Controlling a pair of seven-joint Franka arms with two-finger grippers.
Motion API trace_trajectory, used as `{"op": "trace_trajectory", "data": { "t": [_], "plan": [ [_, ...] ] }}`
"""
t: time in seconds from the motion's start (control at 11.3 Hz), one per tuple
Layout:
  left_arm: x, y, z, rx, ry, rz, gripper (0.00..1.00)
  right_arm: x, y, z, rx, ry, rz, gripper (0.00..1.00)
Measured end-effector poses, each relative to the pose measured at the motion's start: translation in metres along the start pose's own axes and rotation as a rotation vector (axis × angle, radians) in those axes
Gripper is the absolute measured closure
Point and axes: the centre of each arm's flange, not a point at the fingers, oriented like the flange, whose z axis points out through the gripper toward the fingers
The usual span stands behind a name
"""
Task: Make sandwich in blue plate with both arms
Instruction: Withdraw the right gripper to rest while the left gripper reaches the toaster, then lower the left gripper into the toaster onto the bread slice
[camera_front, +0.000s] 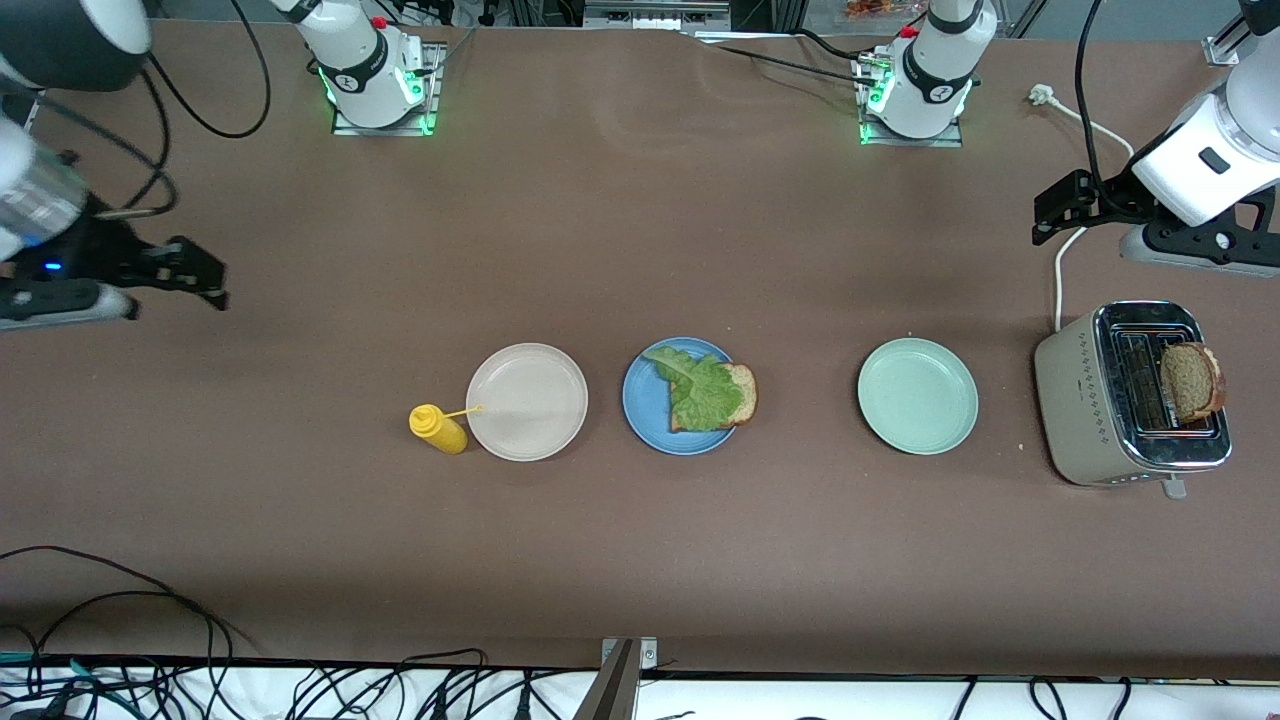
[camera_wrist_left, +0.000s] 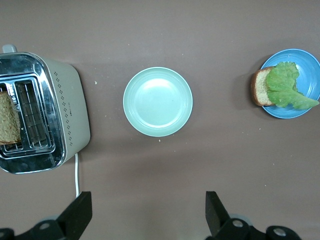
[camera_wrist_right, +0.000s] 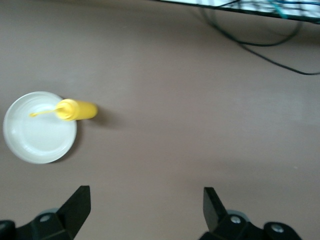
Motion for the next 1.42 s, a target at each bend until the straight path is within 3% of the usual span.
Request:
{"op": "trace_trajectory", "data": {
  "t": [0.27, 0.62, 0.89, 1.42],
  "plan": [
    [0.000, 0.000, 0.000, 0.000, 0.000, -0.001, 0.00, -0.006, 0.045, -0.012, -0.019, 0.029, 0.071, 0.00],
    [0.003, -0.019, 0.005, 0.000, -0.008, -0.035, 0.00, -0.011, 0.040, -0.023, -0.018, 0.018, 0.078, 0.00],
    [0.019, -0.069, 0.012, 0.001, -0.011, -0.085, 0.00, -0.012, 0.037, -0.027, -0.017, 0.019, 0.122, 0.00],
    [0.045, -0.203, 0.080, -0.016, -0.030, -0.149, 0.00, -0.014, 0.027, -0.040, -0.025, 0.001, 0.108, 0.00]
  ]
}}
